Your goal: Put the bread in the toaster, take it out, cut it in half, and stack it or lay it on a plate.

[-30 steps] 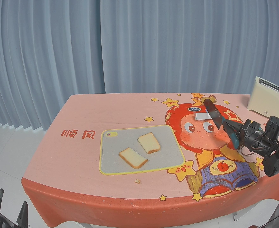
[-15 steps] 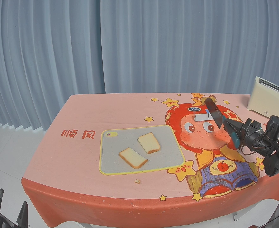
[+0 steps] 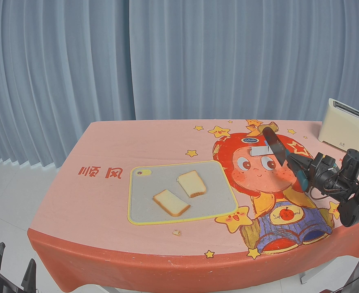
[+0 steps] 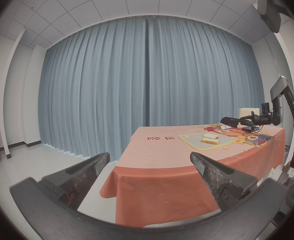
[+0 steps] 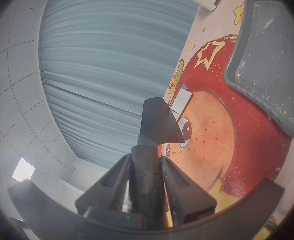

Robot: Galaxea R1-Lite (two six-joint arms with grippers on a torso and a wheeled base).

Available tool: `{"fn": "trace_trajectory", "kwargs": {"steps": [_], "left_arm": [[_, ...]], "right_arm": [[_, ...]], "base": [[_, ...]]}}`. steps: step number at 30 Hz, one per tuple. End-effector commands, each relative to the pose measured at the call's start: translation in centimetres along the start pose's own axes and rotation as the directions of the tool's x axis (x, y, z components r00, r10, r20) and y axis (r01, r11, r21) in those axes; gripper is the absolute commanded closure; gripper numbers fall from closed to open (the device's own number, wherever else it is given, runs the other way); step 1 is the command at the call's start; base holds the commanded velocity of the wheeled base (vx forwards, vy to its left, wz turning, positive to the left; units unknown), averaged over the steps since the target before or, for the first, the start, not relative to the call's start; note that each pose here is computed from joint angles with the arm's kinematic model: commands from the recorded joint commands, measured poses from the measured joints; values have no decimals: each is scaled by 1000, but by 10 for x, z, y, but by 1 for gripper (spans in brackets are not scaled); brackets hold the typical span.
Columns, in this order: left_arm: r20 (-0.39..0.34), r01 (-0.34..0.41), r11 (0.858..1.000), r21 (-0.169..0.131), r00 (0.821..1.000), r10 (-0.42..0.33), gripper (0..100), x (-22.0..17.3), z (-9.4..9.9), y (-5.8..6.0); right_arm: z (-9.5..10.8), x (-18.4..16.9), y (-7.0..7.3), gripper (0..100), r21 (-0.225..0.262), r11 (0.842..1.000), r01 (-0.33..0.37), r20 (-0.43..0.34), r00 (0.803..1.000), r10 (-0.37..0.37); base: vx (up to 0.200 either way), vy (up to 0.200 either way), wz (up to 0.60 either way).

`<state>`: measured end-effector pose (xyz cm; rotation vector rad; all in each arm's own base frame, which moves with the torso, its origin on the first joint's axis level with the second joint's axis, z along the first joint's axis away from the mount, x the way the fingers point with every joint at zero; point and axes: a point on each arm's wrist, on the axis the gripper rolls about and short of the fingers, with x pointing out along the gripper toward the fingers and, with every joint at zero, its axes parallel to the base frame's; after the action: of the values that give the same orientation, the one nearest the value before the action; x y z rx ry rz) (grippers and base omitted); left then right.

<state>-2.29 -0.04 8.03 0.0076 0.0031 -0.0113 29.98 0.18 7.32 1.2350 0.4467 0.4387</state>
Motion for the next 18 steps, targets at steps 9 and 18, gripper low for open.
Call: {"fn": "trace_trajectory", "kwargs": {"steps": [9, 18], "left_arm": [[-1, -2, 1000, 0, 1000, 2, 0, 0, -5, 0], [-1, -1, 1000, 0, 1000, 1, 0, 0, -5, 0]], "right_arm": [[-3, 4, -8, 100, 13, 1000, 16, -16, 1000, -16], [-3, 4, -10, 100, 17, 1000, 22, -17, 1000, -22]], "base": [[0, 0, 0], [0, 0, 0]]}}
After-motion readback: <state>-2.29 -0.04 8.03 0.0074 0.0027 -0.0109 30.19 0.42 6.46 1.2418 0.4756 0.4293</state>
